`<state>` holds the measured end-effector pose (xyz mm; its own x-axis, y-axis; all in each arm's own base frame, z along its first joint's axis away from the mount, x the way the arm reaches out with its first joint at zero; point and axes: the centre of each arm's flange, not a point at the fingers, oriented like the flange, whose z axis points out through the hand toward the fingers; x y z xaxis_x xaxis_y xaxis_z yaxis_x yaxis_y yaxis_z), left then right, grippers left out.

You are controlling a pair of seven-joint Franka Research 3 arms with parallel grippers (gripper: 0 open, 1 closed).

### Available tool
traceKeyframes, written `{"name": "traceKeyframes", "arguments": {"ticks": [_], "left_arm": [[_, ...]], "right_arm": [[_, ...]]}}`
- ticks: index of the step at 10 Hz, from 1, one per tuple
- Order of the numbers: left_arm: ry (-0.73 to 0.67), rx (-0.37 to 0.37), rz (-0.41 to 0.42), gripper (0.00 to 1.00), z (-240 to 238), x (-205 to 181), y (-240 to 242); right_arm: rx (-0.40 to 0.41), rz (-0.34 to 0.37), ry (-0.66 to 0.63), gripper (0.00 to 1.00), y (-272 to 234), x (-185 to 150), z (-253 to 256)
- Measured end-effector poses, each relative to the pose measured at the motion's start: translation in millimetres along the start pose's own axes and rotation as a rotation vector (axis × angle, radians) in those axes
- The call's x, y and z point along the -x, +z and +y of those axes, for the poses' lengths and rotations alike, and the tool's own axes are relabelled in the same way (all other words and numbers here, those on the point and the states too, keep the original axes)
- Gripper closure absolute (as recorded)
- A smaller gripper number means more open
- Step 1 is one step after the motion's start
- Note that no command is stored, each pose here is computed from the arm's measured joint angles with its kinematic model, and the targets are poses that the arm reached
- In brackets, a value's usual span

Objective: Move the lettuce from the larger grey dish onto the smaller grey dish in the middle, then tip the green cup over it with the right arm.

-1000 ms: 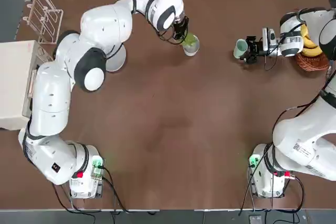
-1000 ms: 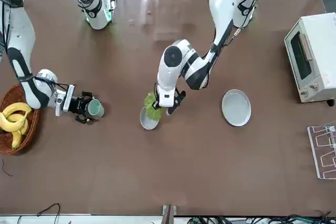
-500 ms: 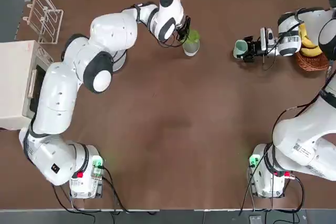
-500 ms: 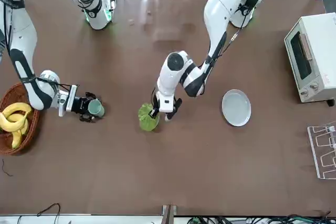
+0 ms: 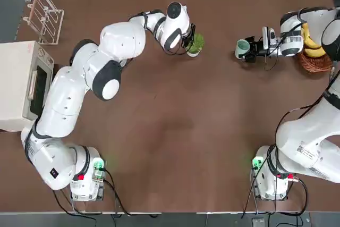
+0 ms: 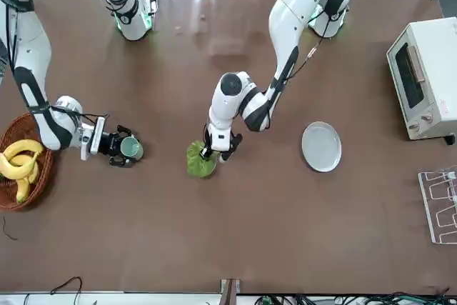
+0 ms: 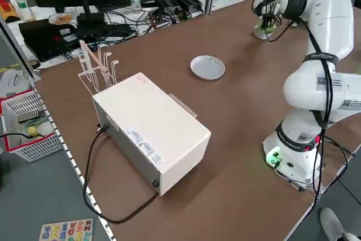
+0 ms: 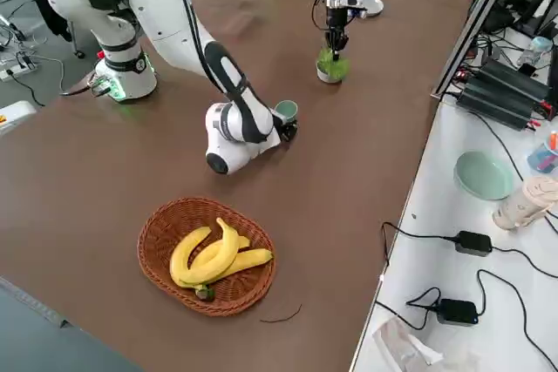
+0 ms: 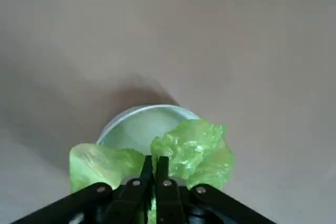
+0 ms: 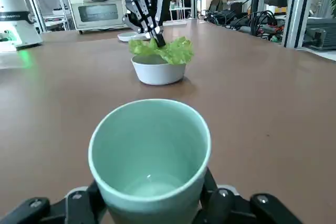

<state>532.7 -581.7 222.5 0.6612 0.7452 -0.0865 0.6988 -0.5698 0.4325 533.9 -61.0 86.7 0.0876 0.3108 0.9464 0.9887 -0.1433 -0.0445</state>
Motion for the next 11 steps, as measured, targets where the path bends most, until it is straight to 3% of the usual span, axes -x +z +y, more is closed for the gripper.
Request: {"name": "traceKeyframes", "arguments": {"ticks": [3,5,8,9,11], "left_arm": [[-0.007,0.013,0.008,0.84,1.7,-9.1,0.2],[-0.02,0.02,0.018,0.55,5.1,-22.4,-1.8],[-0.032,0.047,0.022,0.09,15.8,-31.9,-11.2],[-0.044,0.064,0.025,0.01,23.4,-40.5,-20.5],[-0.078,0.035,0.041,0.01,37.6,-66.4,-49.5]], "right_arm": [[0.004,0.007,0.051,0.31,11.8,-16.1,8.9],[0.011,0.01,0.072,0.31,20.9,-33.0,16.0],[0.04,-0.038,0.068,0.31,41.1,-72.2,29.8],[0.043,-0.061,0.072,0.31,49.1,-84.5,32.5],[0.065,-0.107,0.085,0.31,63.3,-108.8,37.8]]}}
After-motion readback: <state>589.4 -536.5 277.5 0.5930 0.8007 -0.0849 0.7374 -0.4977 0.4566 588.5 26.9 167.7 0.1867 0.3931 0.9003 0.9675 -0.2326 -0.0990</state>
